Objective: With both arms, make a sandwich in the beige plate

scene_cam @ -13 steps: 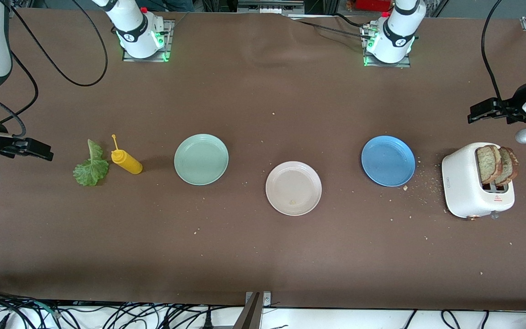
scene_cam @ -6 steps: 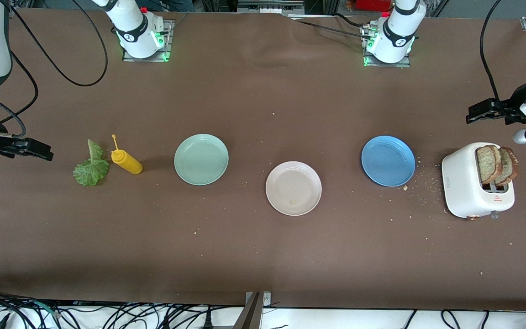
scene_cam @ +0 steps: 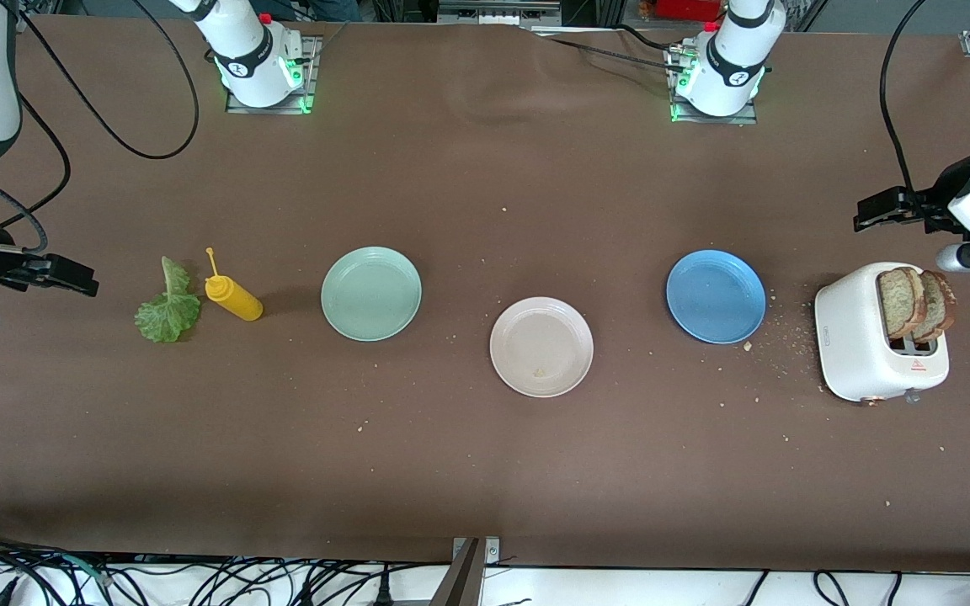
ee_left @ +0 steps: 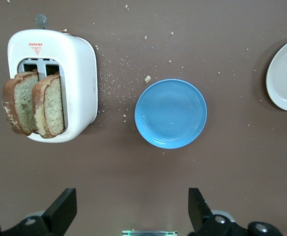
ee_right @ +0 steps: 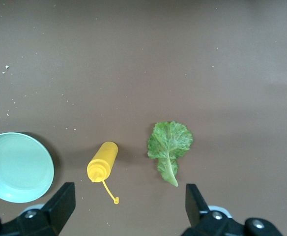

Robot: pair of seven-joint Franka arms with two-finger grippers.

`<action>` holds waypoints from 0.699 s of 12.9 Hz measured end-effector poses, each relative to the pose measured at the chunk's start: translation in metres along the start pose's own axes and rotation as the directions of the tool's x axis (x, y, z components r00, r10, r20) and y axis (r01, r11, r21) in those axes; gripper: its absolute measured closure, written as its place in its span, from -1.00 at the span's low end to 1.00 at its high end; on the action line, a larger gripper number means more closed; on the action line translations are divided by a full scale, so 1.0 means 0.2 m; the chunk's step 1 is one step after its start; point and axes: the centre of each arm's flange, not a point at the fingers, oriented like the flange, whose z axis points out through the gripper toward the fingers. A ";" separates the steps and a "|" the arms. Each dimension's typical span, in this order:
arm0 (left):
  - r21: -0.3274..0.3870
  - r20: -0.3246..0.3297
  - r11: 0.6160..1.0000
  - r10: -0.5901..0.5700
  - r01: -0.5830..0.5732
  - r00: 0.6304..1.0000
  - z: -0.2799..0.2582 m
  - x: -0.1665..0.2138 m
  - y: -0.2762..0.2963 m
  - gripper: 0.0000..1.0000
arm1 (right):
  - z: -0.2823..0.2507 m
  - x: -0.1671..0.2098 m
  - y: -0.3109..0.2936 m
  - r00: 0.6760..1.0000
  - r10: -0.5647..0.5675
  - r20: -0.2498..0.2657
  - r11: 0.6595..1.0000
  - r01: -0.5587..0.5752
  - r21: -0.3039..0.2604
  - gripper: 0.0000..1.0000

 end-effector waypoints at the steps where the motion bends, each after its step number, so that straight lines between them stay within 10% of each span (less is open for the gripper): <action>1: 0.000 0.005 1.000 0.002 -0.002 1.000 0.01 0.01 0.01 -1.00 | 0.00 0.00 0.00 1.000 0.000 0.000 1.000 0.000 0.000 -0.99; 9: 0.002 -0.014 1.000 0.003 -0.003 1.000 -0.01 0.02 0.01 -1.00 | 0.00 0.00 0.00 1.000 0.001 0.000 1.000 -0.001 0.000 -0.99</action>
